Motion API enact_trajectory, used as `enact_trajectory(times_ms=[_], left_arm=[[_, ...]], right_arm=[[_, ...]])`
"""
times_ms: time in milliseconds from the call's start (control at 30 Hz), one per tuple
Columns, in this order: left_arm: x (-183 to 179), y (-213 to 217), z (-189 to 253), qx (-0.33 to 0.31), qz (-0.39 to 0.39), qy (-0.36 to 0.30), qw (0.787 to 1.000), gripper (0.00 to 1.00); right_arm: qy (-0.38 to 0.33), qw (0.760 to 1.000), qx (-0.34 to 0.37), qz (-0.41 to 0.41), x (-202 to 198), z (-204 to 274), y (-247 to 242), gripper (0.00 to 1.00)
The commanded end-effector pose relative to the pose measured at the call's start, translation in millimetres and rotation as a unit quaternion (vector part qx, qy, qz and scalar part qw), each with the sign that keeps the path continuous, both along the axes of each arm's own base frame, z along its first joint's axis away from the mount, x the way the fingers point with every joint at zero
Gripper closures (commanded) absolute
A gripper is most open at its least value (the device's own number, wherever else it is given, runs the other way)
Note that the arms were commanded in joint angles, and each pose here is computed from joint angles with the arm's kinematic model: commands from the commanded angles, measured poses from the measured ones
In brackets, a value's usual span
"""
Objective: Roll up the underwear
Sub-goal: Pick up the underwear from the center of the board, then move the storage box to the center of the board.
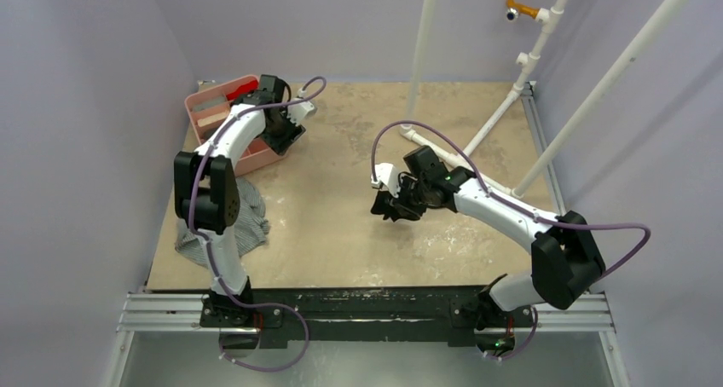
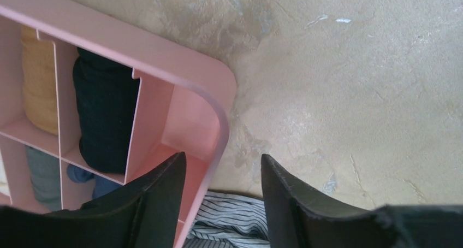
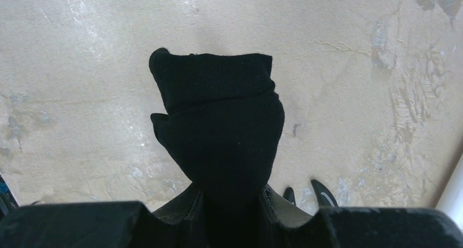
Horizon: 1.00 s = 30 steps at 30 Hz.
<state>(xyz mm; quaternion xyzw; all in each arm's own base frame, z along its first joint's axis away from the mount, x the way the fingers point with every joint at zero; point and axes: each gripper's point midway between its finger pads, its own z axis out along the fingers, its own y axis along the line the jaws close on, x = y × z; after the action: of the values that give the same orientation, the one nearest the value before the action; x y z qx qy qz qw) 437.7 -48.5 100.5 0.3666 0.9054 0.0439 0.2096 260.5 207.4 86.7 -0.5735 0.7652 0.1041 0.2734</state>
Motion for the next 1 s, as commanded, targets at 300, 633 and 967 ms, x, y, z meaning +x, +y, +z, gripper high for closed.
enact_trajectory(times_ms=[300, 633, 967], left_arm=[[-31.2, -62.5, -10.1, -0.086, -0.087, 0.064, 0.990, 0.83], [-106.9, -163.3, -6.8, -0.138, -0.151, 0.115, 0.972, 0.94], [-199.5, -225.0, -20.6, -0.171, -0.256, 0.181, 0.934, 0.98]], right_arm=[[-0.021, 0.999, 0.041, -0.023, 11.8, 24.9, -5.8, 1.00], [-0.051, 0.996, 0.043, -0.065, 18.7, 45.5, -33.2, 1.00], [-0.069, 0.992, 0.041, -0.099, 17.6, 60.9, -60.5, 1.00]])
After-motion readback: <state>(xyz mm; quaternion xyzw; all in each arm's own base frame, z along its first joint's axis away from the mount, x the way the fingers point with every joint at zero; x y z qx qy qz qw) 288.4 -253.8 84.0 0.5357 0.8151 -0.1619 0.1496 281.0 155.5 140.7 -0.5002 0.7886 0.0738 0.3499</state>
